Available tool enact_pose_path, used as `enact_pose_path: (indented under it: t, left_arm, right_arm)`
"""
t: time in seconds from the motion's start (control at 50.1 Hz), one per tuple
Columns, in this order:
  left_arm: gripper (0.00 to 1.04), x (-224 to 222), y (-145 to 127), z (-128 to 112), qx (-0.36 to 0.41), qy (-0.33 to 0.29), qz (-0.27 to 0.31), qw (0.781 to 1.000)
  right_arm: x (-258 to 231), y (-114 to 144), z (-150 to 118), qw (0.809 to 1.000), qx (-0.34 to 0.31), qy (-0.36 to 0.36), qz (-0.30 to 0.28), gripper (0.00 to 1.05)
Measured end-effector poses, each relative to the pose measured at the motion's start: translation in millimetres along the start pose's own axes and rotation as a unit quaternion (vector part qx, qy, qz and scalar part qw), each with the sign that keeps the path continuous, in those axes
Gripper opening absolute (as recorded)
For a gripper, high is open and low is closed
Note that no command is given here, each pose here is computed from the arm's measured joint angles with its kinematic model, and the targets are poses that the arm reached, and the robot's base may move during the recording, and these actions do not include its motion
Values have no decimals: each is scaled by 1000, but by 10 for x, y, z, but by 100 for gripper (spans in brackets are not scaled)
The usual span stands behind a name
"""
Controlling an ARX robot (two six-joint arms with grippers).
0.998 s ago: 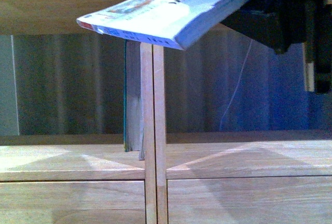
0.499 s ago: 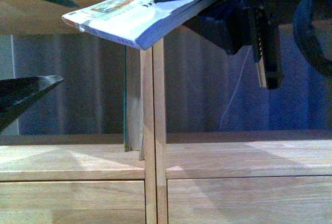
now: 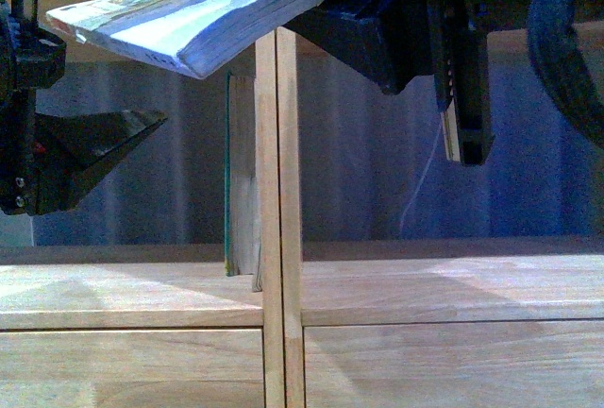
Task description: Organize books on shelf
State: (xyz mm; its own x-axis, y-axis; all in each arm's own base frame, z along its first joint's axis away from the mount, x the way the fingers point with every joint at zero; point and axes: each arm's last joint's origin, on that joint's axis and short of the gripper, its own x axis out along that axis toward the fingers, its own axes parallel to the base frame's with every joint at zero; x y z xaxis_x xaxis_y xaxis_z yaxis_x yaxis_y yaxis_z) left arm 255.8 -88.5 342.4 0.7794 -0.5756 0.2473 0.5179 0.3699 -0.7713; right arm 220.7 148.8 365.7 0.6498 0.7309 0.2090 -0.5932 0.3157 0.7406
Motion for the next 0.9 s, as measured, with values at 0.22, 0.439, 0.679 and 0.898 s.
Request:
enact_pose_path:
  t: [0.22, 0.439, 0.679, 0.898]
  left_arm:
    - [72, 0, -8, 9, 6, -9, -1, 1000]
    - [40, -1, -7, 12, 12, -14, 2, 1000]
    - [10, -34, -53, 32, -5, -21, 3, 1000]
    - [7, -45, -68, 37, -17, -20, 5, 1000]
  right_arm:
    - [-12, -40, -38, 1000, 3, 6, -5, 7]
    - [-21, -71, -40, 1000, 5, 5, -10, 7]
    - [-26, -94, -42, 1000, 18, 7, -18, 7]
    - [-28, -108, -48, 999, 23, 9, -23, 7]
